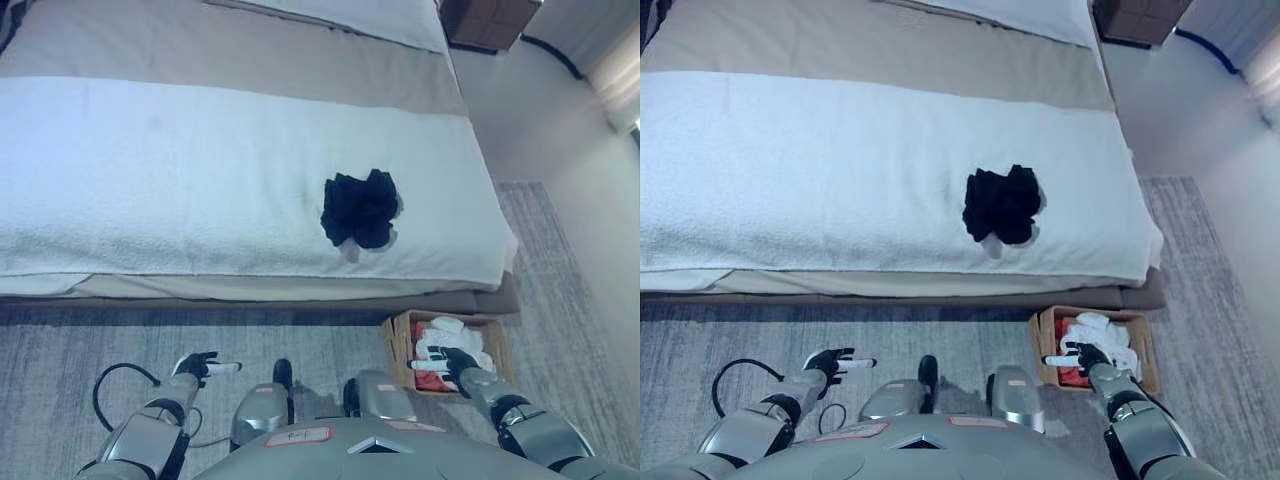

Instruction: Put the clothes on the bed into the basket.

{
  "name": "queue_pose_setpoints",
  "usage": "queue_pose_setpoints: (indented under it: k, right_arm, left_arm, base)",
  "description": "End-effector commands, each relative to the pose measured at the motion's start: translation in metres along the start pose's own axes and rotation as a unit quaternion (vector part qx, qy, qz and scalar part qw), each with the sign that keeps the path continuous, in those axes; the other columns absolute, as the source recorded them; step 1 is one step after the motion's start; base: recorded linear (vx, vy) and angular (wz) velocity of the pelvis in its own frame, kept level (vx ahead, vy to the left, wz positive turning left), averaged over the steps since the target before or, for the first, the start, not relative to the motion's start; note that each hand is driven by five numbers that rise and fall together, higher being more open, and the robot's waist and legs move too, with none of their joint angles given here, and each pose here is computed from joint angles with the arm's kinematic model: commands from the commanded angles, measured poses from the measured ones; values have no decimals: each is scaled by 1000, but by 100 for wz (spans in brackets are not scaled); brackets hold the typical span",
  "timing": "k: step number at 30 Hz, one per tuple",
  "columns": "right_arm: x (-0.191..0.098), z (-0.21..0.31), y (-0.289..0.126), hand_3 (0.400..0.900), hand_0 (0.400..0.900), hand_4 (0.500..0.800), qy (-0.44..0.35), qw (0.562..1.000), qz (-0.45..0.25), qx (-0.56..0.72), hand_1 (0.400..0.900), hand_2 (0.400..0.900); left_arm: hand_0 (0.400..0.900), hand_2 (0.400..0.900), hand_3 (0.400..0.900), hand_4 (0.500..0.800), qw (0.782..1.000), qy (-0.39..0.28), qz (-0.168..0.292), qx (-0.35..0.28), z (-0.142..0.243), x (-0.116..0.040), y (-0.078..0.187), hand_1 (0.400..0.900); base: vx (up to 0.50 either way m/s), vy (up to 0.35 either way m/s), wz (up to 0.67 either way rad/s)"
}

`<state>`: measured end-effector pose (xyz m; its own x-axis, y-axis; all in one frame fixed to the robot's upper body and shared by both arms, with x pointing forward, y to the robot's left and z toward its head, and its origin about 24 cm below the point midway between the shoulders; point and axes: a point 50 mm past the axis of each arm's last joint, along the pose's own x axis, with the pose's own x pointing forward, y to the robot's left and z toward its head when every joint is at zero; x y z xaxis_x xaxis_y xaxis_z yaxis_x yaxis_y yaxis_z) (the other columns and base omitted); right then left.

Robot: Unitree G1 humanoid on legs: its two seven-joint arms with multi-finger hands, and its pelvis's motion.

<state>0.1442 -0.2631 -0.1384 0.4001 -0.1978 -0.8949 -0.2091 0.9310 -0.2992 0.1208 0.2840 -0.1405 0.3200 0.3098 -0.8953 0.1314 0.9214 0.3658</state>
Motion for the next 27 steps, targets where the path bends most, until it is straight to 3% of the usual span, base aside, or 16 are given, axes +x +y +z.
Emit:
queue_pose_setpoints:
  k: [1, 12, 22, 27]
  right_arm:
    - [-8, 40, -58, 900, 900, 800, -69, 993, -92, -7, 900, 900]
    - [-35, 105, -115, 900, 900, 800, -170, 967, -171, -82, 900, 900]
    - [-105, 235, -161, 900, 900, 800, -332, 902, -255, -102, 900, 900]
    - [-134, 272, -176, 900, 900, 800, -353, 887, -287, -84, 900, 900]
  left_arm:
    - [900, 900, 900, 800, 1000, -10, 25, -8, 5, 0, 16, 900]
    - [900, 900, 900, 800, 1000, 12, 2, -14, -13, -1, 0, 900]
    - [900, 900, 900, 800, 999, 14, -43, 12, -14, -2, -38, 900]
    - [900, 900, 900, 800, 999, 3, -42, 11, -8, -1, -38, 900]
  base:
    - [105, -116, 35]
    - [151, -189, 32]
    - [64, -124, 1]
    - [-25, -40, 2]
